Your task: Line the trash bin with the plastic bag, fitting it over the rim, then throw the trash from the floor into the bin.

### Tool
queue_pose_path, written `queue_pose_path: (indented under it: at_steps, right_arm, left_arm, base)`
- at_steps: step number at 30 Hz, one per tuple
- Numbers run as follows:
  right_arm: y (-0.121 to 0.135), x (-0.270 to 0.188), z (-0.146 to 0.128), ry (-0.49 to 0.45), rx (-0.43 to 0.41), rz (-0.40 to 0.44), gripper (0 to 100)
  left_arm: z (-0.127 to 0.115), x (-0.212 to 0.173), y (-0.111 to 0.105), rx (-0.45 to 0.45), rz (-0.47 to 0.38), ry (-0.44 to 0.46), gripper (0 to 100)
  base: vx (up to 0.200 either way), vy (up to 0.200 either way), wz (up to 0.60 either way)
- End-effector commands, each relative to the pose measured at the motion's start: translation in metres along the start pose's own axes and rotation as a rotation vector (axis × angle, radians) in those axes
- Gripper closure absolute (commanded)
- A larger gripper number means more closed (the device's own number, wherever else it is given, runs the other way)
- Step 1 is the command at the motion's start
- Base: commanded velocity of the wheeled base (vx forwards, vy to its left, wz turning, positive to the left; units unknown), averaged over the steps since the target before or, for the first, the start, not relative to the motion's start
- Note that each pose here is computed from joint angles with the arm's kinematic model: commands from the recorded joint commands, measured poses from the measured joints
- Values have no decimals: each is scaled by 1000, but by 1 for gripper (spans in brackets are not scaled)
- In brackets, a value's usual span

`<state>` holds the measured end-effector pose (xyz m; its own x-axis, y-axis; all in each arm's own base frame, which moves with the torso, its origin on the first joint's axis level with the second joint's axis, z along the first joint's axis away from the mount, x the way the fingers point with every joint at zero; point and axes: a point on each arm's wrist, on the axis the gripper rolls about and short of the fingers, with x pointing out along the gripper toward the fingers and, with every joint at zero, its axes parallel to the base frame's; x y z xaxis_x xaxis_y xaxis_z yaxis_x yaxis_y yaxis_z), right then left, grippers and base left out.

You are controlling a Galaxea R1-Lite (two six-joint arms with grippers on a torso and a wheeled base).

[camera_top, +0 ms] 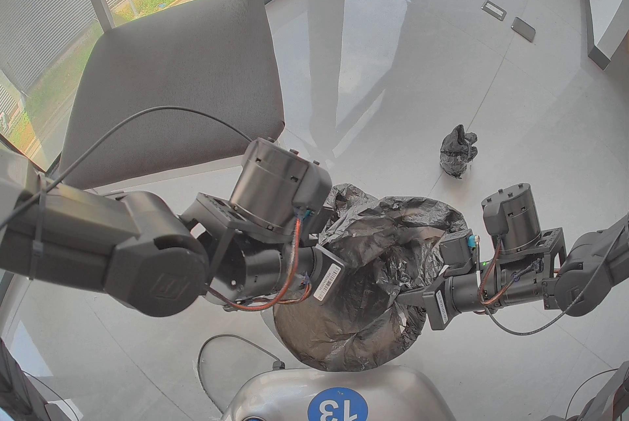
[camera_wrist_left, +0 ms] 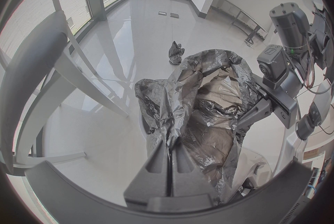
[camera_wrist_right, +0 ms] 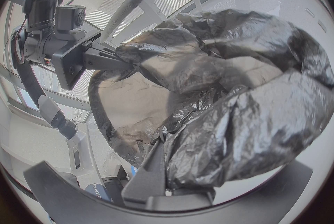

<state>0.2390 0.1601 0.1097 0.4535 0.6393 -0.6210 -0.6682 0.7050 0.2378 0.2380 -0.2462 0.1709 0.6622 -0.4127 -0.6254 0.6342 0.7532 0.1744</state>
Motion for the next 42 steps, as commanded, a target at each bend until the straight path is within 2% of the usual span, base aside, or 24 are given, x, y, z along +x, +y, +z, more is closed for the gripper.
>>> queue_pose_path:
  at_steps: [1,12,19,35,36,42]
  right_arm:
    - [-10,6,-3,15,14,-20,100]
    - [-43,11,-5,-5,-28,-92,100]
    - [-63,0,-7,-15,-7,-149,100]
    - [-63,-7,-34,60,-27,-154,100]
    - [-63,-8,-34,59,-28,-155,0]
    - [-68,-13,-31,38,-22,-176,0]
  left_arm:
    - [1,24,-3,1,2,26,100]
    - [3,63,-3,-12,15,59,100]
    - [9,80,15,-76,52,51,100]
    - [12,83,25,-99,71,38,100]
    - [12,83,26,-100,73,37,100]
    - [14,82,26,-118,76,30,100]
  base:
    - [0,0,0]
    - [0,0,0]
    - [0,0,0]
    - [0,0,0]
    - [0,0,0]
    - [0,0,0]
